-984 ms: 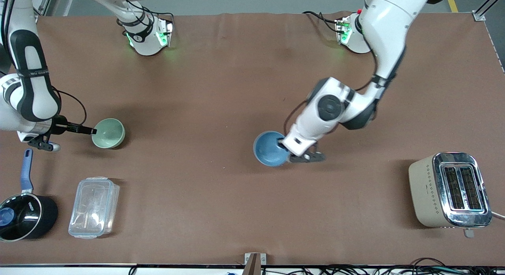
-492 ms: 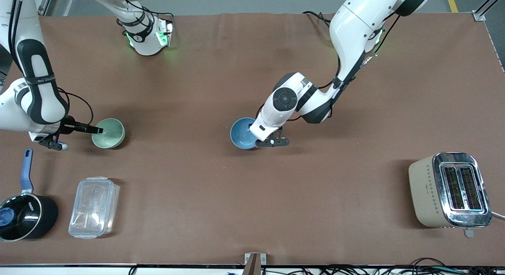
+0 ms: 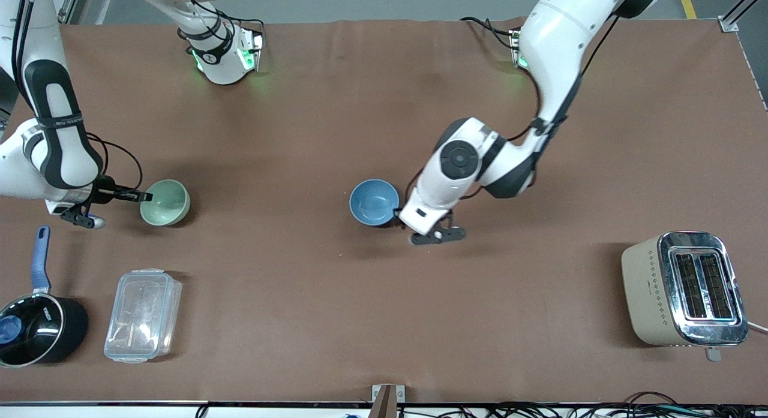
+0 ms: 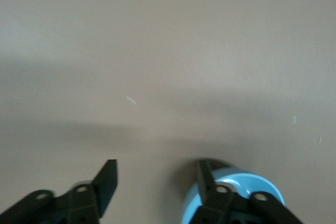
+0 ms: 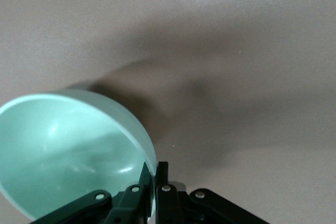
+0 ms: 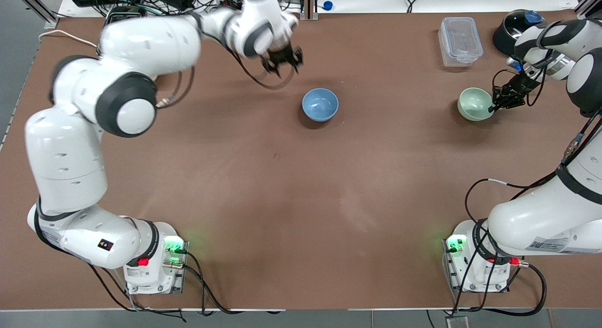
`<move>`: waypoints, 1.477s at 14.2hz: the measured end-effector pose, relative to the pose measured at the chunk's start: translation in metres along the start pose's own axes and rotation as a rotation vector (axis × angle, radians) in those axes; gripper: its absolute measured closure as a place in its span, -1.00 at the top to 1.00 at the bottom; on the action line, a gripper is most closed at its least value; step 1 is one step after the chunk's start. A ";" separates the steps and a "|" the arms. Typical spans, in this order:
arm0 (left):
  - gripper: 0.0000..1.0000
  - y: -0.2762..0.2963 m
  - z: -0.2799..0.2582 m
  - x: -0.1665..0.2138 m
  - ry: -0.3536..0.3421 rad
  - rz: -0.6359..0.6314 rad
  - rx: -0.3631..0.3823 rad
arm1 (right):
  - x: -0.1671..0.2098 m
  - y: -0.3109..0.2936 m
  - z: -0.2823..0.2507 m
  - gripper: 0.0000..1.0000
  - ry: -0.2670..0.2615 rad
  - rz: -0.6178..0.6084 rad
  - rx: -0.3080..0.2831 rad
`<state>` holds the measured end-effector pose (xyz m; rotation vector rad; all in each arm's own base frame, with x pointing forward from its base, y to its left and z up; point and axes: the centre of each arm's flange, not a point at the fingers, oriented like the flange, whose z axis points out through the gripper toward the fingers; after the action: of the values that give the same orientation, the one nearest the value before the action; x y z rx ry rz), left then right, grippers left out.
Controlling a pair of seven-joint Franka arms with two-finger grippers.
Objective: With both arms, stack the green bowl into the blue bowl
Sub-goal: 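Release the blue bowl and raise the left gripper away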
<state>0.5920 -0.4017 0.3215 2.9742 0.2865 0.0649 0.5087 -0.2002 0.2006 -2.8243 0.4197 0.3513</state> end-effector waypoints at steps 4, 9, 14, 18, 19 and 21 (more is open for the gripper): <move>1.00 -0.102 -0.138 0.073 0.072 -0.098 0.053 | 0.002 -0.010 -0.020 -0.91 -0.003 -0.024 0.023; 1.00 -0.218 -0.256 0.087 0.068 0.085 0.216 | -0.006 -0.077 -0.077 -0.91 -0.025 -0.051 0.082; 1.00 -0.267 -0.332 0.054 0.024 0.211 0.228 | -0.023 -0.204 -0.062 -0.91 -0.075 0.071 0.074; 1.00 -0.296 -0.347 0.024 -0.025 0.203 0.196 | -0.056 -0.334 -0.031 -0.91 -0.039 0.197 0.066; 1.00 -0.297 -0.351 0.019 -0.026 0.201 0.193 | -0.068 -0.364 -0.024 -0.91 -0.023 0.231 0.074; 1.00 -0.295 -0.354 0.013 -0.024 0.205 0.193 | -0.091 -0.410 -0.015 -0.91 0.002 0.283 0.096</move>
<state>0.5290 -0.0604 0.6258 3.1835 -0.0182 0.0255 0.5556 0.1968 0.3304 -2.6735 0.8178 0.3728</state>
